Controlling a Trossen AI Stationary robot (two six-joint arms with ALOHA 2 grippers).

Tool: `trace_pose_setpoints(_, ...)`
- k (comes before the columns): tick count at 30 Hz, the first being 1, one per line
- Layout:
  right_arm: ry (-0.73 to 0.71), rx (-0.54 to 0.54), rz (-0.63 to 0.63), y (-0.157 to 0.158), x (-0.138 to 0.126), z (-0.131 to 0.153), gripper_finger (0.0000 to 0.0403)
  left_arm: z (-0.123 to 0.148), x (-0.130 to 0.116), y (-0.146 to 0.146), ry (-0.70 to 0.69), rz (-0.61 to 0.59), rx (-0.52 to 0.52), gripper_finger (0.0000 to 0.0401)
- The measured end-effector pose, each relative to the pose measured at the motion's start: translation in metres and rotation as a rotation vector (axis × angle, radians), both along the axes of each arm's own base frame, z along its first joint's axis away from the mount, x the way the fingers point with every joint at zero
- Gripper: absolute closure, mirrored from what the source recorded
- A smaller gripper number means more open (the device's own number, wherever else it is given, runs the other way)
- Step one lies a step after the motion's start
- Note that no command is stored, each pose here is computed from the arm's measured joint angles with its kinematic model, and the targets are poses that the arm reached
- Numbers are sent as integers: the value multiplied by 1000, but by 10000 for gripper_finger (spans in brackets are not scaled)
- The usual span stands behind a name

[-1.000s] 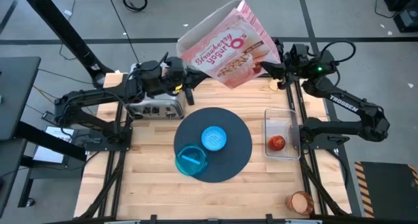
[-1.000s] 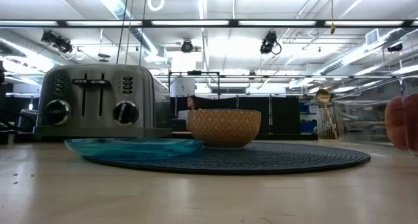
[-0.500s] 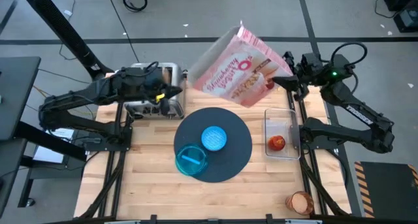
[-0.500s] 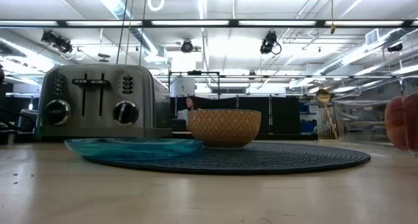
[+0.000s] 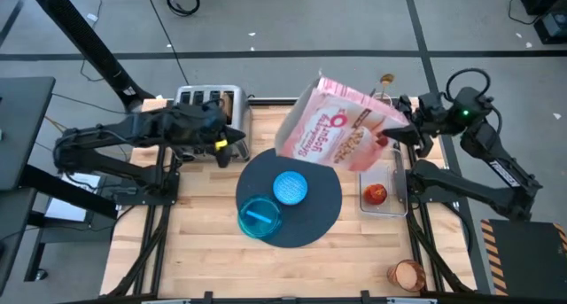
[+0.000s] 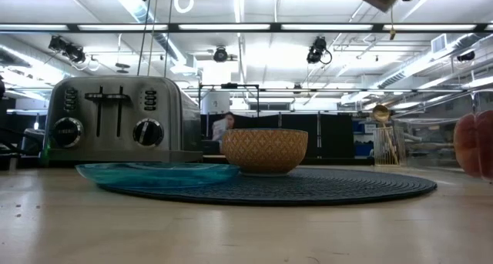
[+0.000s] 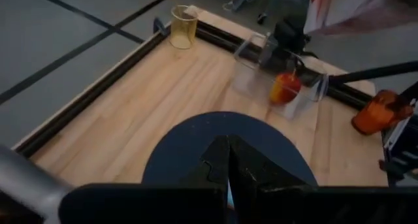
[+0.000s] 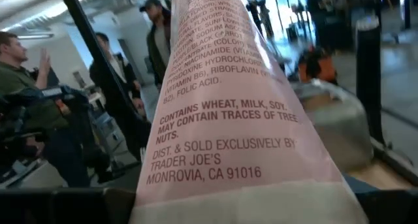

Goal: Arrange a breakfast setting
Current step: Pour the cereals from the pink cereal box into the blue bowl

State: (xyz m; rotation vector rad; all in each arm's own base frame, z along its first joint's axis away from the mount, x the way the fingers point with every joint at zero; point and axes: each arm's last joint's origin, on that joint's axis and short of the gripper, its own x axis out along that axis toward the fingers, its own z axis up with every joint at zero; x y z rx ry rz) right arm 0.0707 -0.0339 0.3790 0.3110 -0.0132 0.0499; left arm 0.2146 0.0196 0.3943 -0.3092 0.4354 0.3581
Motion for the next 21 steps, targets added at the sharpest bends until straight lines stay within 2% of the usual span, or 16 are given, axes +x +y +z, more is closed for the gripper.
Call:
trace_pose_setpoints(6, 123, 29, 5, 7, -9, -16, 207, -17, 24, -8, 76, -33, 2, 394)
trace_pose_setpoints(11, 178, 7, 15, 11, -13, -24, 207, -30, 47, -21, 92, -66, -25, 394)
trace_pose_setpoints(16, 231, -43, 32, 12, -14, -30, 207, -49, 75, -42, 102, -100, -78, 394)
trace_pose_setpoints(21, 292, -111, 53, 14, -16, -38, 207, -76, 98, -54, 173, -85, -133, 394)
